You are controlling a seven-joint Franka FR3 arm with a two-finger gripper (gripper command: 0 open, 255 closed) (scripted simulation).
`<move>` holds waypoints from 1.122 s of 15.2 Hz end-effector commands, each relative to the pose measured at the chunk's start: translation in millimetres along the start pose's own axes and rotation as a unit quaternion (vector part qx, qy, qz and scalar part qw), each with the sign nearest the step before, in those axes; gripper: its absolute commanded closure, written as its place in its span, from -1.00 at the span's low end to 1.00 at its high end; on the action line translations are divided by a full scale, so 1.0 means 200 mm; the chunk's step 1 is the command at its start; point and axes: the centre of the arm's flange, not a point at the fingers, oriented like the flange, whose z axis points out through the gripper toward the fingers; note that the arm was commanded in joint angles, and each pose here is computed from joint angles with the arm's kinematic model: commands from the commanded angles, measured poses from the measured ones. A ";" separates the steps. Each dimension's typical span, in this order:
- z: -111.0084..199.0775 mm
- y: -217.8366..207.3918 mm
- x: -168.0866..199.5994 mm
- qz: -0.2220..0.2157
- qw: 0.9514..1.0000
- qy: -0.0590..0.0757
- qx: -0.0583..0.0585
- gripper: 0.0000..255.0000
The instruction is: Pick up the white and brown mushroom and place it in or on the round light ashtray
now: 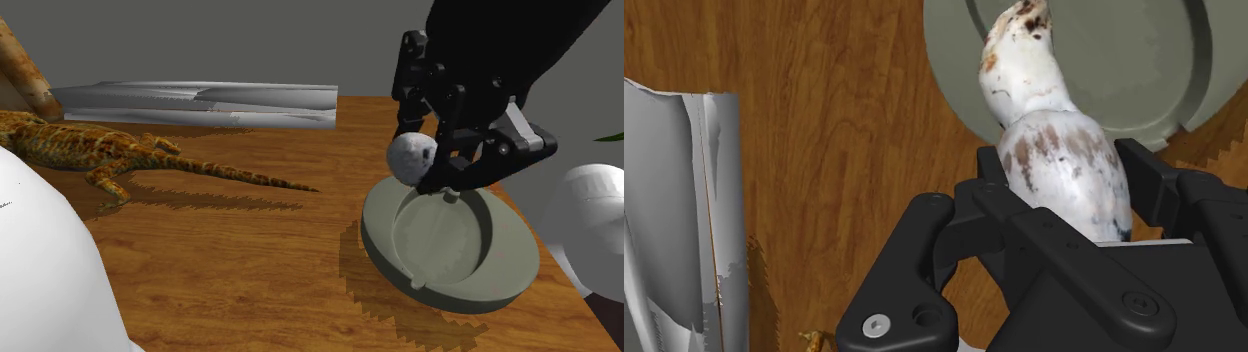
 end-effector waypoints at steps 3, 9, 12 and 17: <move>-0.01 -0.09 -0.15 0.000 1.000 0.000 0.001 1.00; 0.15 -0.13 -0.15 0.000 1.000 0.000 0.001 1.00; 0.22 -0.15 -0.15 0.000 1.000 0.000 0.001 1.00; 0.32 -0.18 -0.15 0.000 1.000 0.000 0.001 1.00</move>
